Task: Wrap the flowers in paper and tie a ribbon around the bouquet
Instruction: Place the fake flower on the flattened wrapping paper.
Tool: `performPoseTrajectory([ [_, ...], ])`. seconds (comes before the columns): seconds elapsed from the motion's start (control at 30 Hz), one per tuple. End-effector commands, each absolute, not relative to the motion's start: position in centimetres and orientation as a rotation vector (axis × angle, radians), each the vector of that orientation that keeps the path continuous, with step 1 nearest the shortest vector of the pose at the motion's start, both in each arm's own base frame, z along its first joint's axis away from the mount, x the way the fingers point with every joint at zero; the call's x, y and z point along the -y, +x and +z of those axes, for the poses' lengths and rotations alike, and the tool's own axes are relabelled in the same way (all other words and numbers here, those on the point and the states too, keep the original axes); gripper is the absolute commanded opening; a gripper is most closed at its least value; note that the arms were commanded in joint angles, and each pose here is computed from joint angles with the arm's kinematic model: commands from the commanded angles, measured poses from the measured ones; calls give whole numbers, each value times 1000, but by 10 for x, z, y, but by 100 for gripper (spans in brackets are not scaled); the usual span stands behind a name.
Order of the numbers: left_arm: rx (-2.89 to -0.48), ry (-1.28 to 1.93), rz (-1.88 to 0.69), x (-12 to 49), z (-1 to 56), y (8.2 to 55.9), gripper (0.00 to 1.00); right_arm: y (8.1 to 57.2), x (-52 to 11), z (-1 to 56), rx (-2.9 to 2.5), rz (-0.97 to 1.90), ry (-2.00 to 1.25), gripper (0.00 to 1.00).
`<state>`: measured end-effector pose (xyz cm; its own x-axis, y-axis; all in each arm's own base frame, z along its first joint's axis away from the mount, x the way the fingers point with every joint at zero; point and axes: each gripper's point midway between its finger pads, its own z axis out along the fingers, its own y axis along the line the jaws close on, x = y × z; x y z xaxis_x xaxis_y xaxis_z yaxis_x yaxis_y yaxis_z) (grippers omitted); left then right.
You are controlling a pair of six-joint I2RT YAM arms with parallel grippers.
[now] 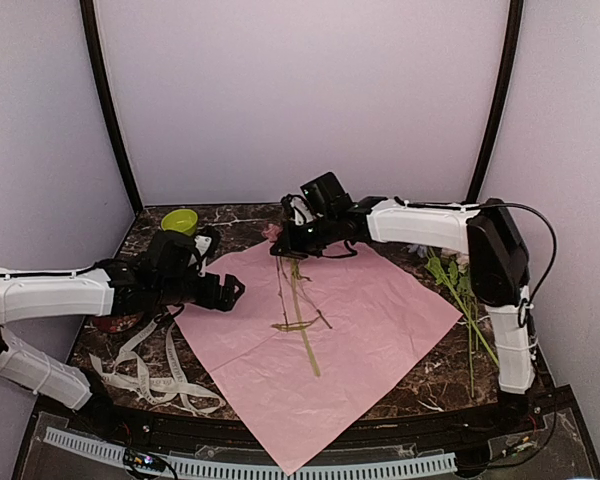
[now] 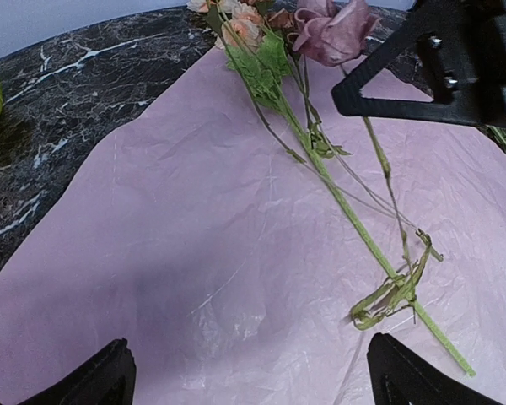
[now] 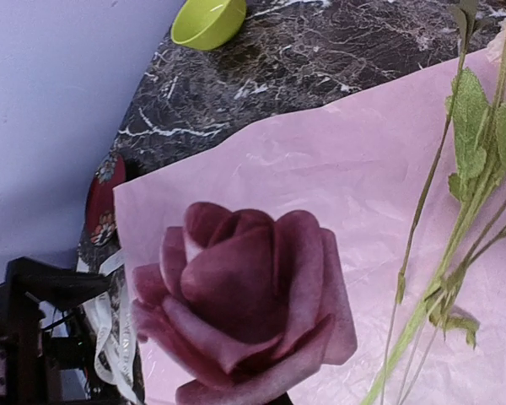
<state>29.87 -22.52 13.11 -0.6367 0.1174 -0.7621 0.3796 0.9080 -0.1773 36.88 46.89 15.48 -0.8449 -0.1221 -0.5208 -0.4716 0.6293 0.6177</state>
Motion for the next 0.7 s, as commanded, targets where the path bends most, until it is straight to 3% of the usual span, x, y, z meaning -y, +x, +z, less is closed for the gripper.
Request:
performPoseTrajectory([
  [0.0,-2268,301,-387,207,127,291,99,403,-473,138,-2443,907,-487,0],
  [0.17,-2277,304,-376,205,124,290,99,422,-478,111,-2446,783,-546,0],
  [0.33,-2284,305,-379,206,122,290,99,443,-461,104,-2429,617,-499,25],
  [0.4,-2288,306,-381,207,120,290,99,444,-458,118,-2421,588,-529,39],
  [0.47,-2291,304,-378,207,118,290,99,443,-450,136,-2407,554,-558,46],
  [0.67,-2310,307,-369,206,112,289,98,443,-336,199,-2409,407,-385,47],
])
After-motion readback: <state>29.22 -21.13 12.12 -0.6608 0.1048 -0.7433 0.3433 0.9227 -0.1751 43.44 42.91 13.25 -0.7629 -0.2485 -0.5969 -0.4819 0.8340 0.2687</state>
